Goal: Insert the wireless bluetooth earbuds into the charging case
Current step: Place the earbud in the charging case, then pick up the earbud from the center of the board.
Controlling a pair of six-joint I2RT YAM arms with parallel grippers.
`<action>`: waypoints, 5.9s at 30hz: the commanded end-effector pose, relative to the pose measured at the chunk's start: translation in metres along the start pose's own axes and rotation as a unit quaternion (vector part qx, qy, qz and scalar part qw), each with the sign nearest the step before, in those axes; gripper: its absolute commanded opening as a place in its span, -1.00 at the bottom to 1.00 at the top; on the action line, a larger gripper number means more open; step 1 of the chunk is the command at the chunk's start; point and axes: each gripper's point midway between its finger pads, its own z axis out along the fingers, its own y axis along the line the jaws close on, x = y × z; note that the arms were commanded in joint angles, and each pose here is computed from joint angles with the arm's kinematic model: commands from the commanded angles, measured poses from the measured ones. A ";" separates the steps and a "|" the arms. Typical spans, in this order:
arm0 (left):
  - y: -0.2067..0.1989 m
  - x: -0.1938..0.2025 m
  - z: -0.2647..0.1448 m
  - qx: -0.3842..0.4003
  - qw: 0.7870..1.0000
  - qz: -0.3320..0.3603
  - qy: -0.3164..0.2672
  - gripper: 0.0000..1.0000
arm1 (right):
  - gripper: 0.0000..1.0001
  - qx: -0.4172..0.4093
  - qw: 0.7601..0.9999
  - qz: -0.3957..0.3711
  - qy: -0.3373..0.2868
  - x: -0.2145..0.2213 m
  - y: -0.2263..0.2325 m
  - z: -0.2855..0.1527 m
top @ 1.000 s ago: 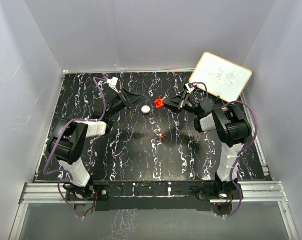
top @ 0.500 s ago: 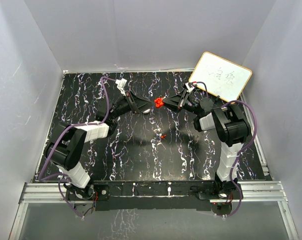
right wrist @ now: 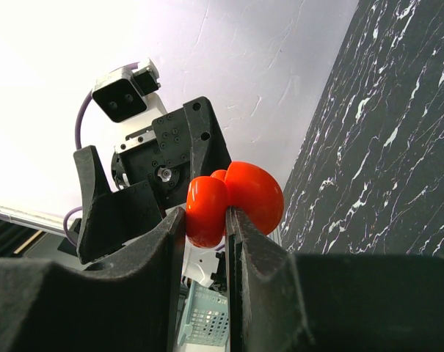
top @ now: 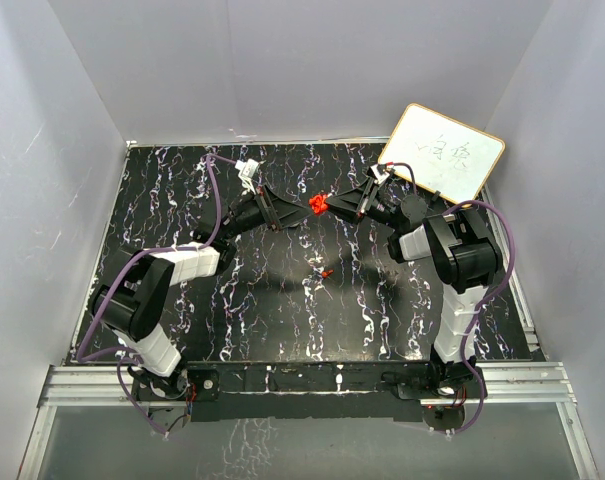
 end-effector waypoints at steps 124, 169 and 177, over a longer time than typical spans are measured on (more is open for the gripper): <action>0.068 0.176 -0.023 -0.223 0.945 0.098 0.218 0.97 | -1.00 -0.028 0.984 -0.157 -0.078 -0.051 0.032 -0.091; 0.132 0.149 -0.042 -0.358 0.874 0.262 0.200 0.88 | -1.00 -0.024 0.984 -0.159 -0.081 -0.056 0.031 -0.095; 0.136 0.151 -0.036 -0.341 0.874 0.278 0.205 0.86 | -1.00 -0.024 0.984 -0.159 -0.081 -0.055 0.030 -0.095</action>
